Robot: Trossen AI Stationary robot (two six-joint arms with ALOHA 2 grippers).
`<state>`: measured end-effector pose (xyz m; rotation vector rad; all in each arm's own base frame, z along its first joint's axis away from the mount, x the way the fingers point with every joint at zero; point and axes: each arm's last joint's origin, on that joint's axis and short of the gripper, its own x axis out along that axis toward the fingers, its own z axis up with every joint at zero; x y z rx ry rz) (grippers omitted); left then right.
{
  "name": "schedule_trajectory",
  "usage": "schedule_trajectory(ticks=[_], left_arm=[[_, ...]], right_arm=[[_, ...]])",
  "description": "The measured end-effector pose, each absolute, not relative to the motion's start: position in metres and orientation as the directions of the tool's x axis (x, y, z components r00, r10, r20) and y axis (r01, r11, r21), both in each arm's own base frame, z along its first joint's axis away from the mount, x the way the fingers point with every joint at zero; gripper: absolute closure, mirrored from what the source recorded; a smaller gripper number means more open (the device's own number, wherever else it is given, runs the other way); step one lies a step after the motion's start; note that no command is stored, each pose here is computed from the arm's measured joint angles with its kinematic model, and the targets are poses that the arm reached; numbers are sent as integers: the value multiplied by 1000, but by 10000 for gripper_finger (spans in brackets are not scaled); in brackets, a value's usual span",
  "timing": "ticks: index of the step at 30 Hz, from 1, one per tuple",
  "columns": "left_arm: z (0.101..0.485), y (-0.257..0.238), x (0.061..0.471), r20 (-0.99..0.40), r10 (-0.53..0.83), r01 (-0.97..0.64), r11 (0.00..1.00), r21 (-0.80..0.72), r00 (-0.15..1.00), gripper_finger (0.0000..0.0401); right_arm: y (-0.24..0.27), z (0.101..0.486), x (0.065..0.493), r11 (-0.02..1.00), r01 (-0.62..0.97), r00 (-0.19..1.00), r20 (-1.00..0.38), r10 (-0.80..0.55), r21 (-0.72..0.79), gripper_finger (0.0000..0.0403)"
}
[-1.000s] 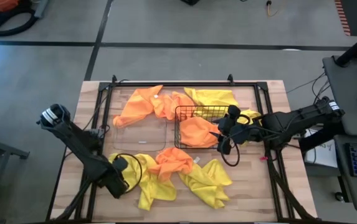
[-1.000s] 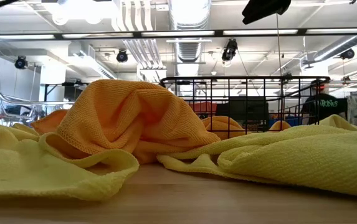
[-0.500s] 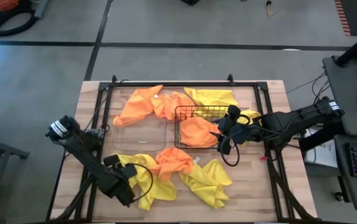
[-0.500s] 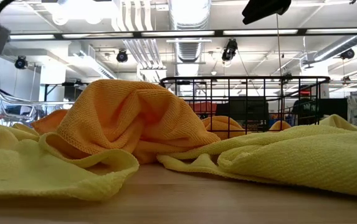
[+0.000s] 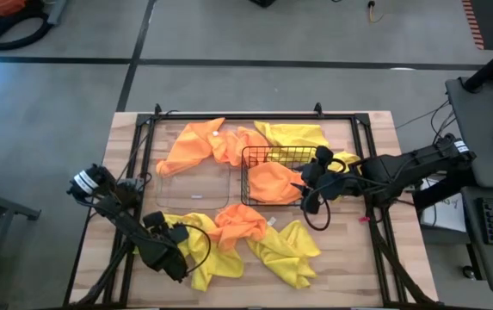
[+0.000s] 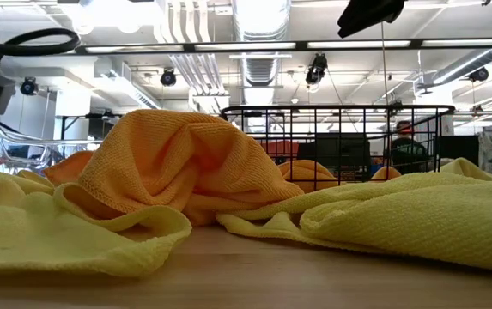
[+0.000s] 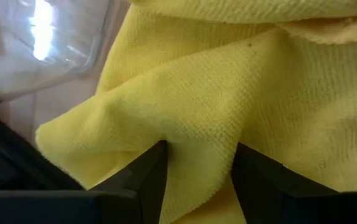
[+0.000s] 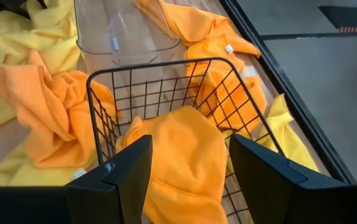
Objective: Sort microfiber towel by color & place in baskets
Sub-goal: Put the yellow towel into the transparent bin
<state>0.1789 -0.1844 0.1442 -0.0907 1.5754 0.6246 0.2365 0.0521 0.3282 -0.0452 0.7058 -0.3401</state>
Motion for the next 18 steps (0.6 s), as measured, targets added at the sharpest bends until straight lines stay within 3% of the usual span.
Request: schedule_trajectory(ticks=[5,11,18], left_arm=[[144,-185,180,-948,297,-423,849,316,-111,285],[143,-186,179,-954,269,-413,860,301,-135,389],[150,-189,180,-966,216,-386,886,256,-144,399]], right_arm=[[52,328,236,945,288,706,-633,-317,-153,193],[52,328,236,946,285,706,-634,-315,-151,193],[52,328,236,948,282,707,-635,-311,-150,193]])
